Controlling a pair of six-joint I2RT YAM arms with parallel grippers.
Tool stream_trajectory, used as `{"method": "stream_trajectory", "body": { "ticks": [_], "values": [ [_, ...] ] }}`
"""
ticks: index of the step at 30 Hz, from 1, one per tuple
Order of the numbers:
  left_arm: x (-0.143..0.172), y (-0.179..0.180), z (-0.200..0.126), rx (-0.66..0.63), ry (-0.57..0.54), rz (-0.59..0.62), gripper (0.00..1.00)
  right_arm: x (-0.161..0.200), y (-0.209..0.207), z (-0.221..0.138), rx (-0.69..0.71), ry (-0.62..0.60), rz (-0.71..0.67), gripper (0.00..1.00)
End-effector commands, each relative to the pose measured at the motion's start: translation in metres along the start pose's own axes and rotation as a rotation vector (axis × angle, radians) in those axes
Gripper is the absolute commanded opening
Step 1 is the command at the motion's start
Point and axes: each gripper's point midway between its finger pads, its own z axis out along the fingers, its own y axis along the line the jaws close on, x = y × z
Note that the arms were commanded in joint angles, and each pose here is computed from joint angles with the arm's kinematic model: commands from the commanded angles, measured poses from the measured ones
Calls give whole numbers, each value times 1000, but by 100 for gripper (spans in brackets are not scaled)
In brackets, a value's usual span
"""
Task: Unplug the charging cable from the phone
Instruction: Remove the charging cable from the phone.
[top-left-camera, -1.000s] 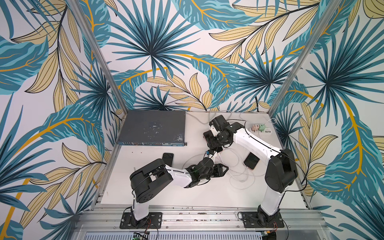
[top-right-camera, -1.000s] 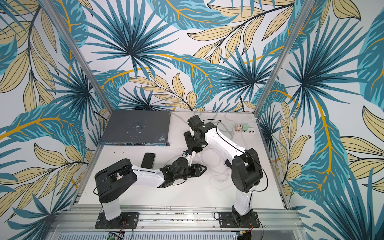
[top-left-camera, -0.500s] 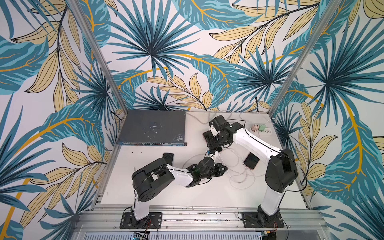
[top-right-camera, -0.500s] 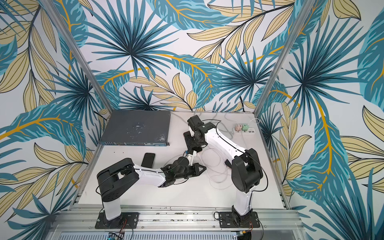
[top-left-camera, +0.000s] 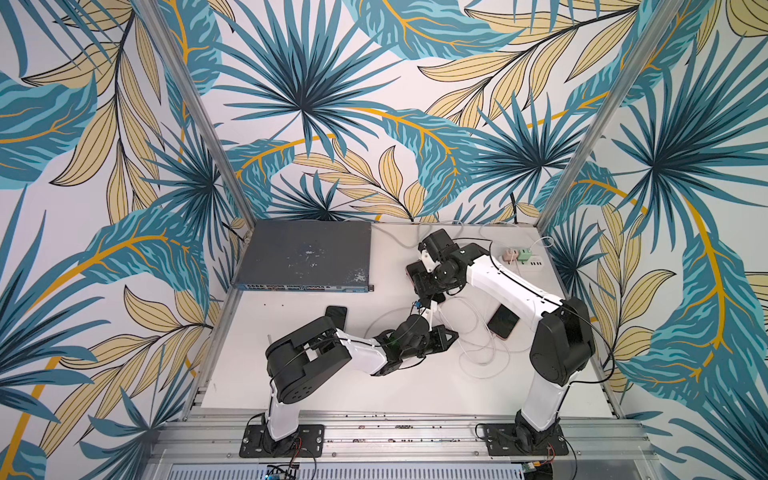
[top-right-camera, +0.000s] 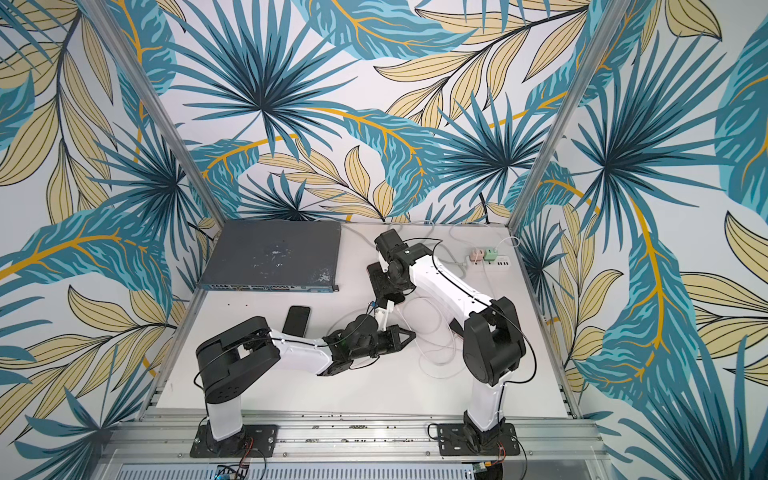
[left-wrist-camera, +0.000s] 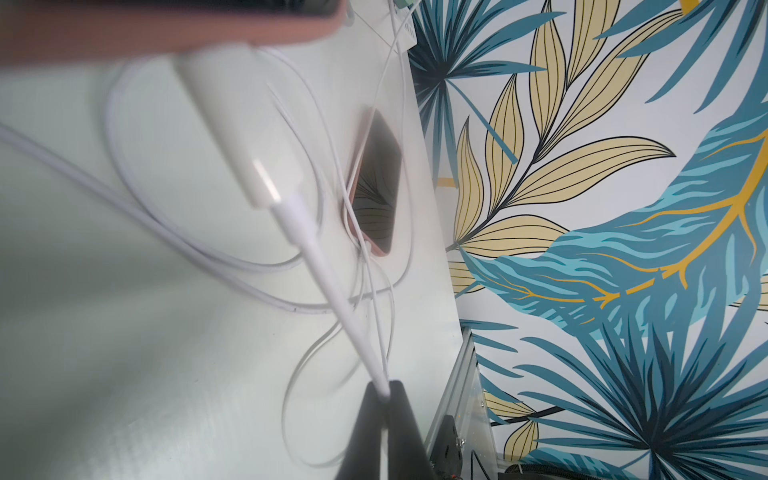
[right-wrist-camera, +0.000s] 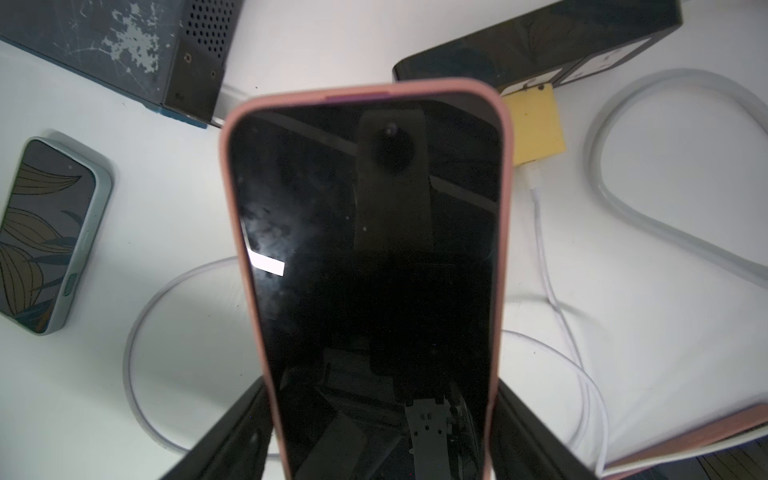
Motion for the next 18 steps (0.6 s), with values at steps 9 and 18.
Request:
{"method": "stream_trajectory", "body": {
  "ticks": [9, 18],
  "values": [
    [17, -13, 2, 60, 18, 4, 0, -18, 4, -8, 3, -47, 1, 58],
    [19, -9, 1, 50, 21, -7, 0, -20, 3, -9, 11, -47, -4, 58]
  ]
}}
